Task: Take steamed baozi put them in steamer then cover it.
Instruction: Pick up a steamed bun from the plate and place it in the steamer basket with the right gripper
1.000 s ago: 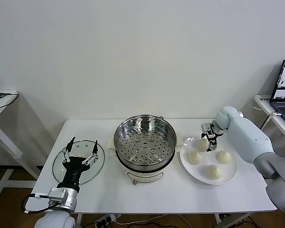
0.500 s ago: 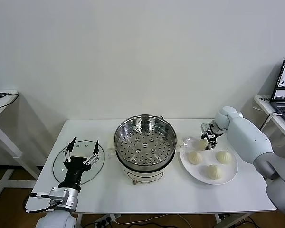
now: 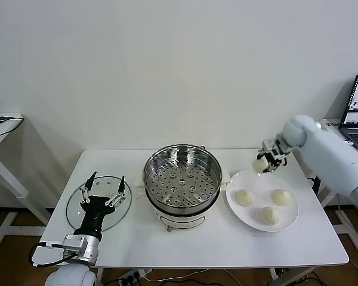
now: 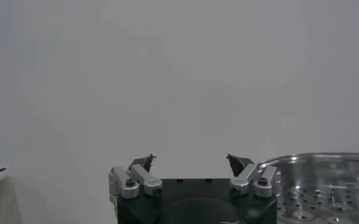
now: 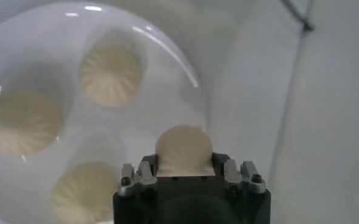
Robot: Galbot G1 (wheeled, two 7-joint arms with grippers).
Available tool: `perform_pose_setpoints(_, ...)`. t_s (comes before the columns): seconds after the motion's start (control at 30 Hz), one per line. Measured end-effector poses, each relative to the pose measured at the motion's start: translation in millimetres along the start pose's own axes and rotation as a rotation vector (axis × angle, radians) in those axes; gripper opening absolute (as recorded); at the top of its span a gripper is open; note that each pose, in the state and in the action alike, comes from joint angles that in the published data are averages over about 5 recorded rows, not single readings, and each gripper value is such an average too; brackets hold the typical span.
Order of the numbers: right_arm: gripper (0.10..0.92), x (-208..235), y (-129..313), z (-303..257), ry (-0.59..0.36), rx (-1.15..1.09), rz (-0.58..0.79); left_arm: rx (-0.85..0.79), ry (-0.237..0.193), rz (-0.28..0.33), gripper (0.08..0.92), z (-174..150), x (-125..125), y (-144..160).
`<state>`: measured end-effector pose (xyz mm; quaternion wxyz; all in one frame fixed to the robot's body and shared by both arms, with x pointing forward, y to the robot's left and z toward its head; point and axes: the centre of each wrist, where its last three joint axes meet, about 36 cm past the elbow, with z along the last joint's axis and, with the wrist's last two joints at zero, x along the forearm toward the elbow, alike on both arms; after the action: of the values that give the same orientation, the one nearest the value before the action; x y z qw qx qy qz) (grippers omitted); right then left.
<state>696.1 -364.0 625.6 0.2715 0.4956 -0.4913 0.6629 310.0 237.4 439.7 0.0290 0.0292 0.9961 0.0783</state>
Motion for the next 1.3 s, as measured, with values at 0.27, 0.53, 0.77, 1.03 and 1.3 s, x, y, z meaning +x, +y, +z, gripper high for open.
perform_pose_setpoints(0.27,0.628,94.8,-37.1,-77.2,-0.047,0.355,0.063,-0.012,-0.002,-0.006,0.823,-2.5,2.3,3.5)
perform_pose_setpoints(0.53,0.628,124.6,-57.7,-162.4,-0.088,0.714,0.053,-0.02,-0.007,-0.009,0.823,-5.9,5.2,6.0)
perform_pose_setpoints(0.77,0.628,108.5,-75.3,-216.5,-0.129,0.958,0.026,-0.035,-0.006,-0.015,0.823,-6.5,7.3,11.2)
perform_pose_setpoints(1.03,0.628,61.3,-95.8,-245.0,-0.169,1.109,-0.002,-0.051,-0.006,-0.024,0.823,-6.0,6.2,18.2)
perform_pose_setpoints(1.3,0.628,12.2,-112.8,-257.2,-0.206,1.173,-0.013,-0.057,0.001,-0.026,0.823,-1.8,3.9,21.0)
